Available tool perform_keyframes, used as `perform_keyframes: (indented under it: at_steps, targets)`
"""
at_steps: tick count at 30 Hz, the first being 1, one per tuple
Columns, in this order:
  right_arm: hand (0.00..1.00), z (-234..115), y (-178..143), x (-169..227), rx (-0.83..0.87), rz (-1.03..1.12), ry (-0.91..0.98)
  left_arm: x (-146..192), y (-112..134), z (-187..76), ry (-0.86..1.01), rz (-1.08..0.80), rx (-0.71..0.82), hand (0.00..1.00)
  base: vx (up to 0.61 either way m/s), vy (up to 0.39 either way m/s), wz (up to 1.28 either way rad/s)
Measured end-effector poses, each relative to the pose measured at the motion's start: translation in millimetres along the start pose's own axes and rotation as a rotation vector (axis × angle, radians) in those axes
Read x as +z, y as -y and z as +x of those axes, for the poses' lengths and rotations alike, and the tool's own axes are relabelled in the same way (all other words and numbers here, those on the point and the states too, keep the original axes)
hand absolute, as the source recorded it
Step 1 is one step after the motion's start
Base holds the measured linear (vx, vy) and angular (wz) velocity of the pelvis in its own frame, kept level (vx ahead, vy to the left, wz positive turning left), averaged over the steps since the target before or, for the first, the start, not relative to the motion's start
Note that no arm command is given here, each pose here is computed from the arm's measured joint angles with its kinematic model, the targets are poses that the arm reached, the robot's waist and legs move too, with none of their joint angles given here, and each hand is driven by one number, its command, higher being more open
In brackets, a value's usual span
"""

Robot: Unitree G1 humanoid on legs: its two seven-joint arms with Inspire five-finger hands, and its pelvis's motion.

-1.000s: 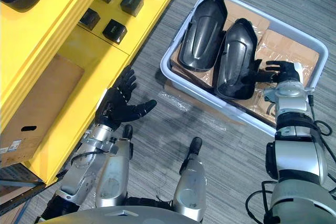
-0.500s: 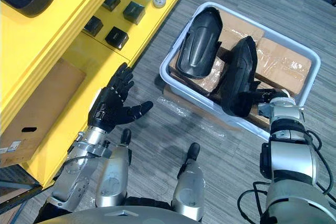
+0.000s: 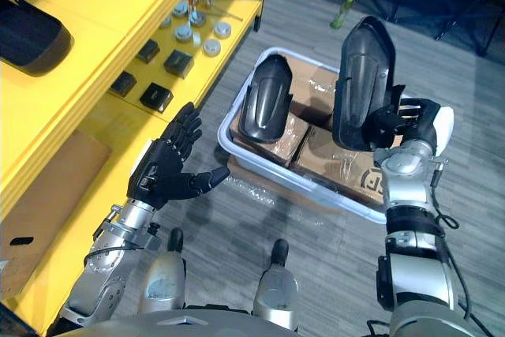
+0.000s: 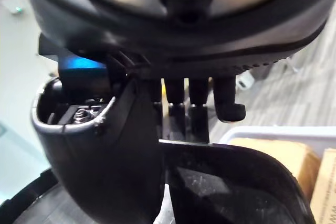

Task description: Walk over and take three plastic housings, then place them on the shelf

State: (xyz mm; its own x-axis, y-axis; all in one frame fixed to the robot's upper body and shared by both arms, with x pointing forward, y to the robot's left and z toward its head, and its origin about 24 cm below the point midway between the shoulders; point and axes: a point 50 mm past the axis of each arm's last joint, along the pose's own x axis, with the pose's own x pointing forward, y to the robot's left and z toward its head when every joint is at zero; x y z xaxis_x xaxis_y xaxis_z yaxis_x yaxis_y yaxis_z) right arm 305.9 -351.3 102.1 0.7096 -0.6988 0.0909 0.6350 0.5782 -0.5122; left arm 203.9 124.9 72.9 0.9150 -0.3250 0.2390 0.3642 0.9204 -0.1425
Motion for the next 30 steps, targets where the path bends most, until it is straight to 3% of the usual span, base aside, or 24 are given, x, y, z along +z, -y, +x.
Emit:
perform_keyframes:
  at_steps: [8,13,21,30]
  targets:
    - [0.00,-8.7,2.1,11.5,-0.068,-0.084,0.157,-8.1,1.3,-0.2,-0.104,-0.050,-0.025,1.00,0.00,0.000,0.00]
    - [0.00,-21.1,3.0,45.5,-0.109,-0.054,0.370,-24.2,9.4,10.5,-0.214,-0.176,-0.014,1.00,0.01,-0.004,-0.07]
    - [0.00,-79.2,-29.5,42.3,-0.058,0.057,0.549,-37.6,16.7,28.8,-0.253,-0.287,0.065,1.00,0.00,0.006,-0.10]
    - [0.00,-115.8,-63.3,37.1,0.104,0.060,0.627,-68.9,31.2,35.7,-0.427,-0.715,0.093,1.00,-0.03,0.008,-0.05]
